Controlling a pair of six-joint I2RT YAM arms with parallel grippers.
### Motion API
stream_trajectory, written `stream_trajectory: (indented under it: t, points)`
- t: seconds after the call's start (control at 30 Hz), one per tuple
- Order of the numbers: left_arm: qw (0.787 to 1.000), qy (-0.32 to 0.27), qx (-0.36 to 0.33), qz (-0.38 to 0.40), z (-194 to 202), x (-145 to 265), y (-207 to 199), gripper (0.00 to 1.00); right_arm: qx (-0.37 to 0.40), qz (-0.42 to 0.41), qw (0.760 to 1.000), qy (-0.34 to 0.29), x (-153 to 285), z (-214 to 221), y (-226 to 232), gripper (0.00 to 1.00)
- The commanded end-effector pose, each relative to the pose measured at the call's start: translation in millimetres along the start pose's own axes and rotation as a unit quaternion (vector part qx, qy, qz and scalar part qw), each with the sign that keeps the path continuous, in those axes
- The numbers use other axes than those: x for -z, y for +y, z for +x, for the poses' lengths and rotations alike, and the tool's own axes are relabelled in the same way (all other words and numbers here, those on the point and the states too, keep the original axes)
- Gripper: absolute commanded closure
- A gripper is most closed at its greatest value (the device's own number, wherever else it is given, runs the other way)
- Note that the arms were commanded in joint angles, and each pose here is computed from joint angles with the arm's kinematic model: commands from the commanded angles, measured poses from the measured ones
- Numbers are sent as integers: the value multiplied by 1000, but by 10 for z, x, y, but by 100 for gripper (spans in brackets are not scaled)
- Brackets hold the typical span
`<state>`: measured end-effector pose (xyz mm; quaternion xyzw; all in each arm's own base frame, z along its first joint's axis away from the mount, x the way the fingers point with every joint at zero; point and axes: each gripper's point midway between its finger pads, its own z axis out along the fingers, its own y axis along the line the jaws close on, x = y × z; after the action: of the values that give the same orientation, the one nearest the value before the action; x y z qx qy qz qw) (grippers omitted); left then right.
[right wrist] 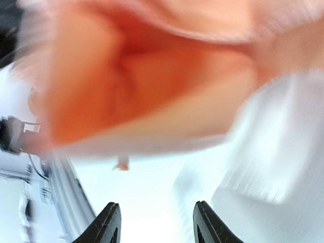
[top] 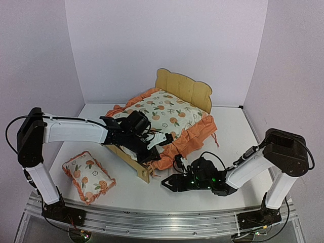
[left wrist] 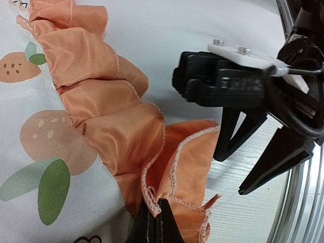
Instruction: Set up the pet bed
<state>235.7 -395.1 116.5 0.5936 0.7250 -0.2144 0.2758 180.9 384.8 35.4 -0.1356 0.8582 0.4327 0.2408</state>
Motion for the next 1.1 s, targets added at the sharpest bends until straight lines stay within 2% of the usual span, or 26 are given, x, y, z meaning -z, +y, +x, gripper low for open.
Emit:
stream_trajectory:
  t: [0.0, 0.13, 0.23, 0.4, 0.53, 0.8, 0.97, 1.07]
  points:
    - [999, 30, 4, -36, 212, -7, 160, 100, 158, -26, 981, -110, 3, -281, 311, 49]
    - [999, 29, 3, -36, 204, 4, 161, 100, 180, -58, 969, -158, -76, -390, 427, 51]
    - [999, 28, 2, -38, 203, 9, 164, 100, 171, -59, 969, -170, -123, -425, 430, 57]
    - [999, 26, 2, -39, 188, 14, 170, 100, 156, -43, 972, -173, -153, -422, 331, 66]
    - [999, 26, 0, -39, 184, 8, 173, 100, 153, -43, 972, -171, -151, -410, 324, 68]
    - [999, 26, -3, -41, 175, -1, 188, 100, 129, -49, 978, -156, -228, -337, 288, 80]
    - [999, 26, -4, -43, 168, 10, 197, 100, 113, -45, 982, -147, -257, -288, 227, 81]
    - [999, 25, -4, -43, 166, 8, 194, 100, 114, -45, 981, -152, -249, -314, 249, 87]
